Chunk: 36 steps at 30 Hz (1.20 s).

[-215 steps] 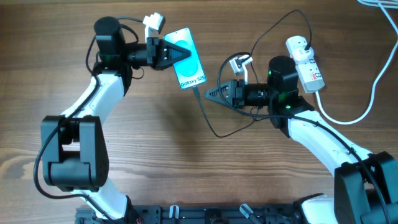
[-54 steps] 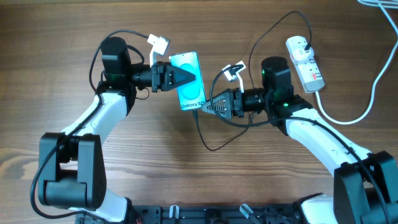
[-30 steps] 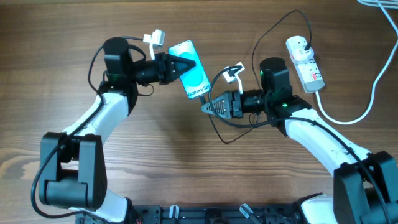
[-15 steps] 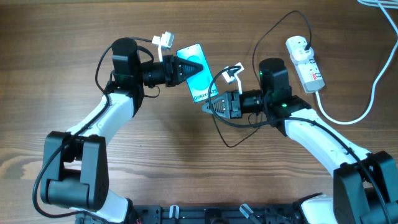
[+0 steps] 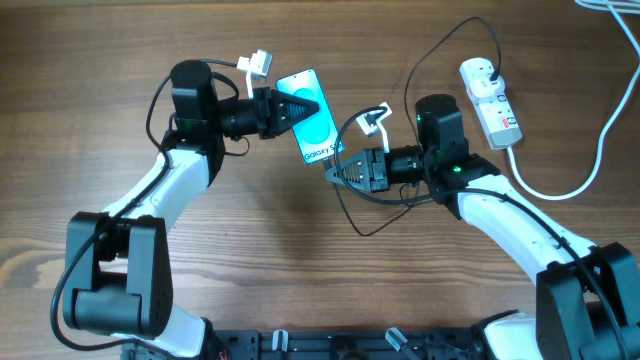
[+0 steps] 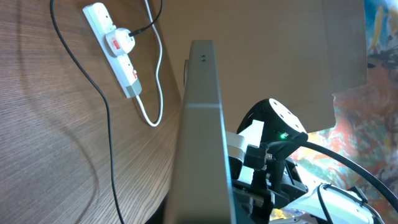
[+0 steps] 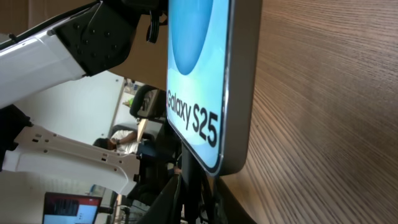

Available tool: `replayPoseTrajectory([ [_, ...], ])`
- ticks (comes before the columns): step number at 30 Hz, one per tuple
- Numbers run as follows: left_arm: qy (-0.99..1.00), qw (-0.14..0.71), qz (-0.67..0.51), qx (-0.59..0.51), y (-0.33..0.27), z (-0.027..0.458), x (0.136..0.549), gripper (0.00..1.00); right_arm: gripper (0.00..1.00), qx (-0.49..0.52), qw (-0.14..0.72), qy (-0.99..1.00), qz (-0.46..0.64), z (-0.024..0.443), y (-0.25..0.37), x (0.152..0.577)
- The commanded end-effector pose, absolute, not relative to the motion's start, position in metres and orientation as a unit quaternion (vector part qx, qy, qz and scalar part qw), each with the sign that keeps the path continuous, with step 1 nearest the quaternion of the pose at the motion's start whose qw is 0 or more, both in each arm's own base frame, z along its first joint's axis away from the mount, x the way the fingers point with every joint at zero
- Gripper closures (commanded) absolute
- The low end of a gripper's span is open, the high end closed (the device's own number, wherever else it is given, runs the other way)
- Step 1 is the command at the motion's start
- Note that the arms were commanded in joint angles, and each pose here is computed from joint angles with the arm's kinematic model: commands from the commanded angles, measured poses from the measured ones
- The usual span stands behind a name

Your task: Plug charger to phone and switch on socket

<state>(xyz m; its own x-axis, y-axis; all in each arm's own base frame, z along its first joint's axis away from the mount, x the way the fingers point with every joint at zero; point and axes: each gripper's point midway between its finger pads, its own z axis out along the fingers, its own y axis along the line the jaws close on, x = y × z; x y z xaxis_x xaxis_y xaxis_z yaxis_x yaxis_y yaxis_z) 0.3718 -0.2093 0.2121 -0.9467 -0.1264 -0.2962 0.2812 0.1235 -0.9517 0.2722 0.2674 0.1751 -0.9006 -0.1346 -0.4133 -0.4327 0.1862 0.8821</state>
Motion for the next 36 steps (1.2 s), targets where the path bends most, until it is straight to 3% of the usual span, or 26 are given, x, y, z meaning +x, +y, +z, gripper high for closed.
replayPoseTrajectory([
  [1, 0.724, 0.142, -0.671, 0.078, -0.21, 0.221, 0.359, 0.96, 0.86, -0.191, 0.129, 0.76, 0.608, 0.178, 0.269, 0.275],
  [6, 0.719, 0.13, -0.677, 0.091, -0.21, 0.223, 0.353, 0.96, 0.96, -0.191, 0.13, 0.76, 0.608, 0.178, 0.269, 0.275],
  [18, 0.69, 0.107, -0.692, 0.185, -0.232, 0.228, 0.32, 0.96, 0.96, -0.192, 0.132, 0.759, 0.608, 0.179, 0.269, 0.276],
  [36, 0.679, 0.054, -0.706, 0.193, -0.233, 0.218, 0.297, 0.96, 0.96, -0.205, 0.151, 0.744, 0.618, 0.191, 0.272, 0.28],
])
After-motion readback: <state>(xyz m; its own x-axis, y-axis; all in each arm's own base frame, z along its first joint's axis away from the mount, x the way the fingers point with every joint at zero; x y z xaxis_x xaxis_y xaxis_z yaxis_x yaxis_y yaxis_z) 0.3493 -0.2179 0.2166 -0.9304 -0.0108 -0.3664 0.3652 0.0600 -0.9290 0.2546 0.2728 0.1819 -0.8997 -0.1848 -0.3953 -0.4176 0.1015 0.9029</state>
